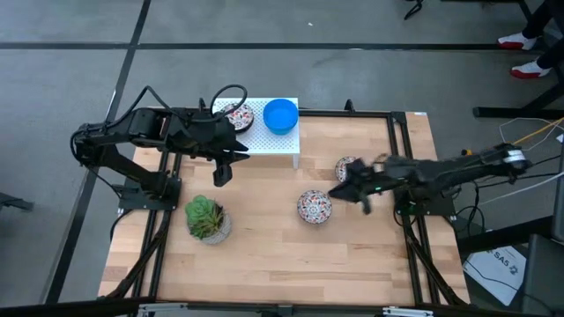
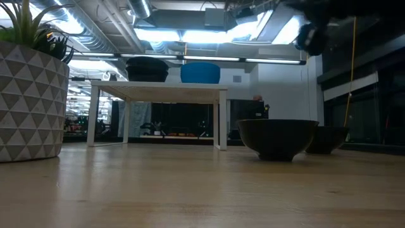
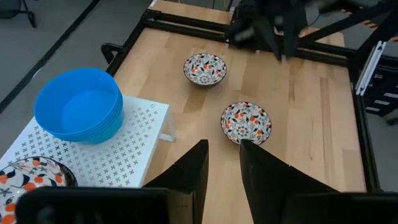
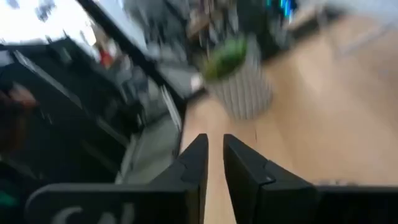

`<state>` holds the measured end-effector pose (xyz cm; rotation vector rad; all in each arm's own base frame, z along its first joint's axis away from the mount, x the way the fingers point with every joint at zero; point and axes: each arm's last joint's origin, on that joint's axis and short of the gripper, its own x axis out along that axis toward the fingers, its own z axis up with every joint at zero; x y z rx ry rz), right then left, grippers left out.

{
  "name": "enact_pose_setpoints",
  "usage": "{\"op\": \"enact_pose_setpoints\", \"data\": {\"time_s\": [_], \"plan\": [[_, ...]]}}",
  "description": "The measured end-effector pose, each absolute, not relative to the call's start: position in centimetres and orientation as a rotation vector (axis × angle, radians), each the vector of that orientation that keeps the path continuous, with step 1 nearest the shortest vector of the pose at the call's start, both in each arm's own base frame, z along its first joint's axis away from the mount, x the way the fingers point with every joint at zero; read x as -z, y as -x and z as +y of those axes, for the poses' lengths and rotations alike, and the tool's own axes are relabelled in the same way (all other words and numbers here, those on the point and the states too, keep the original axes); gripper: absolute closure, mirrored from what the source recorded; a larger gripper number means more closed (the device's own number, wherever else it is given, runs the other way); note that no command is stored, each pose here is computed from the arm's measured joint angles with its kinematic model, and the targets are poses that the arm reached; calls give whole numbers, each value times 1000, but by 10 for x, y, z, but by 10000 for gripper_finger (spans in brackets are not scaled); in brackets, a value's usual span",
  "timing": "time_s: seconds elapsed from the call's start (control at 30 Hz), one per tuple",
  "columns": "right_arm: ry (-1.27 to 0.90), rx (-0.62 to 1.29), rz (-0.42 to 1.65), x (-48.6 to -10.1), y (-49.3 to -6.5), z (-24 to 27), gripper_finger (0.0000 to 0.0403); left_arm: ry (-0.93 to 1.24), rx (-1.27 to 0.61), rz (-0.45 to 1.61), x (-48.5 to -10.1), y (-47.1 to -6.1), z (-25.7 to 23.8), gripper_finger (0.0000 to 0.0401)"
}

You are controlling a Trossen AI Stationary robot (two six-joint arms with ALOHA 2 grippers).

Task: Pick & Place Mini bowls
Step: Stack the white patterned bowl on the white patterned bowl on the shelf

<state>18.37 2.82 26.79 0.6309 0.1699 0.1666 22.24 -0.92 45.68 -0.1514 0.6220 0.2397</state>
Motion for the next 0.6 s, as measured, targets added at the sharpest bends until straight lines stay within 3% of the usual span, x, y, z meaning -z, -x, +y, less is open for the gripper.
{"op": "enact_pose_setpoints", "data": {"time_s": [0.3, 0.6], "plan": [[-462, -121, 638, -268, -247, 39, 336, 162, -246, 634, -456, -222, -9, 315], [-304, -106, 976, -263, -278, 48, 208, 161, -258, 639, -455, -221, -9, 315]]}}
